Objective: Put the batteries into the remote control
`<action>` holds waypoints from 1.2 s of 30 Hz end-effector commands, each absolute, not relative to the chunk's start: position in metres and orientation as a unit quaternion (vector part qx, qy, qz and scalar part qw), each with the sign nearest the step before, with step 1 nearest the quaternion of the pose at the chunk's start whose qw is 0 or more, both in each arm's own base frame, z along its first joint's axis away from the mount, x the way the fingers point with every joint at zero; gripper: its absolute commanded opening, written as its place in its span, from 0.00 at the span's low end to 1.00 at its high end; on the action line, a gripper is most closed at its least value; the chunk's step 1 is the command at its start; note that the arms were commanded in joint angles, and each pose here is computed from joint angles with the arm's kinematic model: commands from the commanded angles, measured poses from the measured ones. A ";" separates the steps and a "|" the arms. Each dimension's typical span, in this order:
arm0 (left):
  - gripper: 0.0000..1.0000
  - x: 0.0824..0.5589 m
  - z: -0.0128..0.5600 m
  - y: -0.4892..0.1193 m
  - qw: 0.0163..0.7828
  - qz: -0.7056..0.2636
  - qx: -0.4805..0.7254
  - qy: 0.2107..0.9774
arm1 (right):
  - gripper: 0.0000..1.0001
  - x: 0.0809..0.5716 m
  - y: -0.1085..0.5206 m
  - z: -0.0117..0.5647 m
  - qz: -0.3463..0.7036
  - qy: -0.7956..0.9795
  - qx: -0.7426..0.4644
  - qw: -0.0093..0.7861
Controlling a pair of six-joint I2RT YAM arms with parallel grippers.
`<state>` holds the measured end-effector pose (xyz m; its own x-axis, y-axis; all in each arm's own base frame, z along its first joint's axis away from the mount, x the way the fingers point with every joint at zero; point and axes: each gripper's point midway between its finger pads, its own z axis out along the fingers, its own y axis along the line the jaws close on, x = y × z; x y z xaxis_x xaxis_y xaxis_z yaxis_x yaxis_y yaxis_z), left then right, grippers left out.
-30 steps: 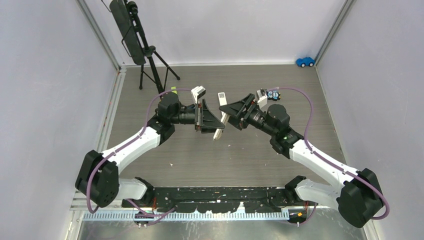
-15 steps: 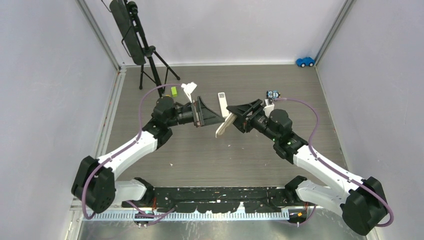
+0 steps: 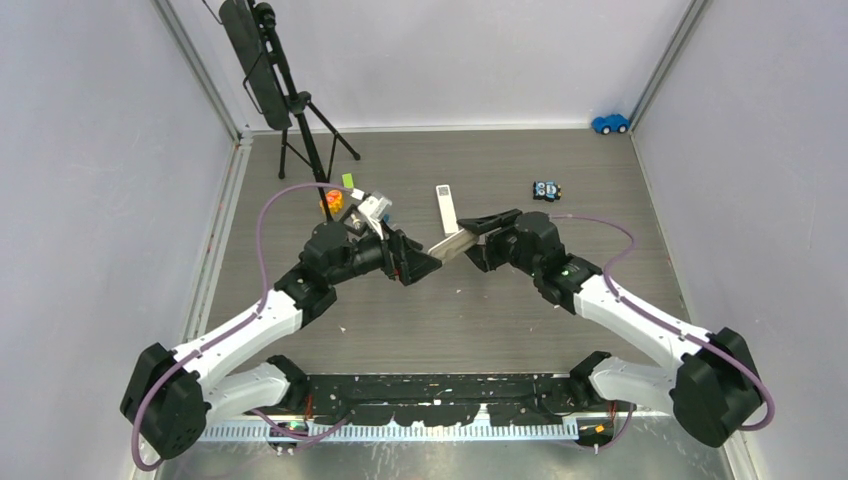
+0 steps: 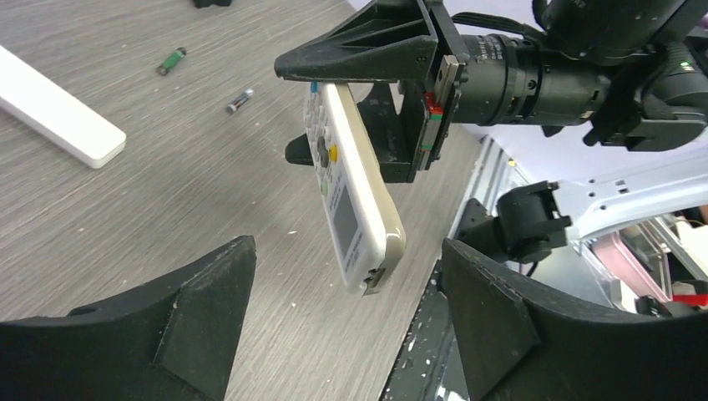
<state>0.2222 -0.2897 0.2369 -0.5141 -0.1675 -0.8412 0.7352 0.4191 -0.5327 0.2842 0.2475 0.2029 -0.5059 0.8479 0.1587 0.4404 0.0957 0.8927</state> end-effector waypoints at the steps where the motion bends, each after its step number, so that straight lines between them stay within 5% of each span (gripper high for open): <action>1: 0.80 0.235 0.229 -0.288 0.460 -0.476 0.184 0.727 | 0.31 0.294 0.265 0.226 0.527 0.694 0.451 0.192; 6: 0.68 0.238 0.212 -0.290 0.436 -0.474 0.167 0.746 | 0.31 0.293 0.275 0.219 0.525 0.700 0.449 0.178; 19: 0.59 0.240 0.192 -0.283 0.429 -0.459 0.134 0.767 | 0.34 0.292 0.302 0.211 0.546 0.708 0.427 0.134; 24: 0.34 0.247 0.190 -0.275 0.442 -0.429 0.126 0.778 | 0.37 0.288 0.309 0.212 0.548 0.717 0.411 0.129; 27: 0.02 0.245 0.191 -0.280 0.430 -0.437 0.138 0.778 | 0.55 0.282 0.308 0.209 0.539 0.740 0.374 0.150; 31: 0.00 0.235 0.187 -0.287 0.392 -0.452 0.153 0.787 | 0.78 0.267 0.287 0.186 0.486 0.787 0.325 0.199; 36: 0.00 0.215 0.180 -0.300 0.317 -0.482 0.183 0.796 | 0.88 0.247 0.257 0.173 0.441 0.818 0.261 0.260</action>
<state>0.2287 -0.2864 0.1659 -0.6939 -0.0753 -0.7161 0.5668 0.5563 -0.6077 0.2577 0.2790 0.1695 -0.7021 0.7117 0.0237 0.3620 0.3281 0.8725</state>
